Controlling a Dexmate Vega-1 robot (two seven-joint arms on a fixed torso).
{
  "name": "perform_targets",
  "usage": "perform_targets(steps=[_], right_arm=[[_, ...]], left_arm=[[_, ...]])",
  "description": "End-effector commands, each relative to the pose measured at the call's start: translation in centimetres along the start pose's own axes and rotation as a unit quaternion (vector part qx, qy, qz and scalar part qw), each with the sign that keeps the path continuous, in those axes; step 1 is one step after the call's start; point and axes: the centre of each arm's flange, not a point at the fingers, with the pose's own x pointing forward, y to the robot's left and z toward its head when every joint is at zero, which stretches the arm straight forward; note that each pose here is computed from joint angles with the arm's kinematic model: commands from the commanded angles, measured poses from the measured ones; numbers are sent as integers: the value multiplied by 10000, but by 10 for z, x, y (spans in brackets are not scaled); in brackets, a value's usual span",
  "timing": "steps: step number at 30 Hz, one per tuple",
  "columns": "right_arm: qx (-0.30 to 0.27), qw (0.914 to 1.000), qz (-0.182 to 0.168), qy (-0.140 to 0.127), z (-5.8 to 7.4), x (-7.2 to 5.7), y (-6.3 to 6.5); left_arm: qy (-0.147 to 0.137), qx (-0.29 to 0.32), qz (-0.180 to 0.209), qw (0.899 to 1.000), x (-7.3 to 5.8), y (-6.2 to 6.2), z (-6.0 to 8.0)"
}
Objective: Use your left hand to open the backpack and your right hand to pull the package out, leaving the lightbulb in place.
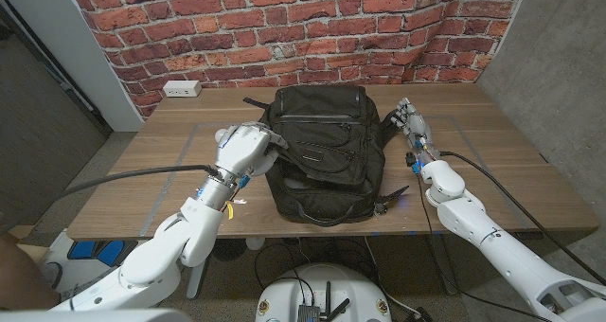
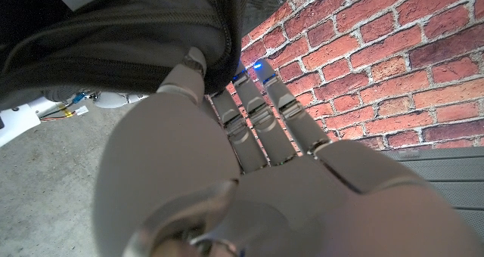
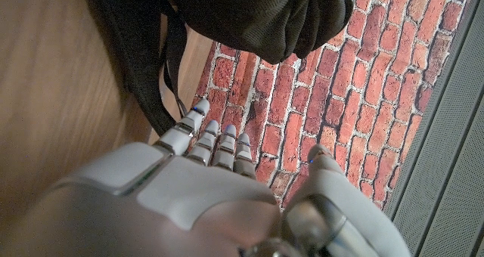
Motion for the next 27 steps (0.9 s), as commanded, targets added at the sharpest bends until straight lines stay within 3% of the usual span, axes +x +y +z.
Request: perform_targets(steps=[1,15,27], right_arm=[[-174,9998,5,-41,6,-11,2],[-216,9997,-43,-63,11,-26,5],[-182,9996,-8,-217,15,-34,10]], left_arm=[[315,-281,-121,9990,15,4,-3],[431,-347,-22,9985,38,10,-9],[606,-701,98,9957,50,10,-14]])
